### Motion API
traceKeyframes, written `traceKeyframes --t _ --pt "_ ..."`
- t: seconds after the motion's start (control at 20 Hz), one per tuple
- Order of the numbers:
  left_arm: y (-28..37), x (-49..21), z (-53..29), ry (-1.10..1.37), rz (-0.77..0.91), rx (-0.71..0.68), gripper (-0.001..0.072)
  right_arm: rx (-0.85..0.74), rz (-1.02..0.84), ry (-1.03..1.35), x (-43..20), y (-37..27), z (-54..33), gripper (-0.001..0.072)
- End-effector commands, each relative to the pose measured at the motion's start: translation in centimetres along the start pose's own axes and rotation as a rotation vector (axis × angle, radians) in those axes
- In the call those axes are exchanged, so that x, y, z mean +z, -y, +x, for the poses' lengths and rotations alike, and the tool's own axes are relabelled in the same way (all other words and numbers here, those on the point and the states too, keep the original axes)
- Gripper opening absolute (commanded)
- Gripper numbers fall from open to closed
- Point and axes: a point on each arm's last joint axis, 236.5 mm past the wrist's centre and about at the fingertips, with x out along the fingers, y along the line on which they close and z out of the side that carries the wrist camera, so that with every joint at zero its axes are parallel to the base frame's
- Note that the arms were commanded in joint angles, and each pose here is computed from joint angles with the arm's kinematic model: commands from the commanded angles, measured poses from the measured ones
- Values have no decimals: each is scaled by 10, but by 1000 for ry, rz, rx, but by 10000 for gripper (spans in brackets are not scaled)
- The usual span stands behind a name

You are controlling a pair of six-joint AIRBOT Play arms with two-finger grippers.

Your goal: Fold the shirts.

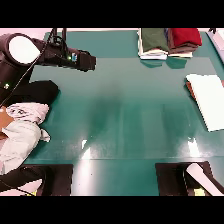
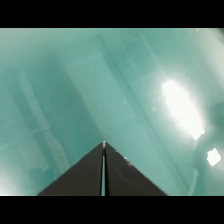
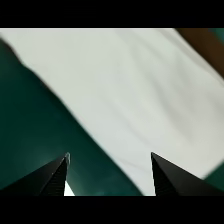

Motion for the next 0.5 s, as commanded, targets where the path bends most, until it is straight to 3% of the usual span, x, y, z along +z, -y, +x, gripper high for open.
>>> traceKeyframes --t 0.0,0.2,0.25,0.4,0.45 --pt "-1 1 0 4 3 5 24 246 -142 11 -10 -111 -9 594" --pt "-1 -10 0 -41 2 3 24 438 -405 -75 -64 -216 -18 591" --pt "-1 -8 0 -35 2 3 24 478 -454 -84 -76 -236 -22 561" --pt "-1 1 0 4 2 3 24 528 -588 -77 -100 -270 -31 218" --pt "-1 5 0 19 2 3 24 531 -632 -75 -107 -276 -33 40"
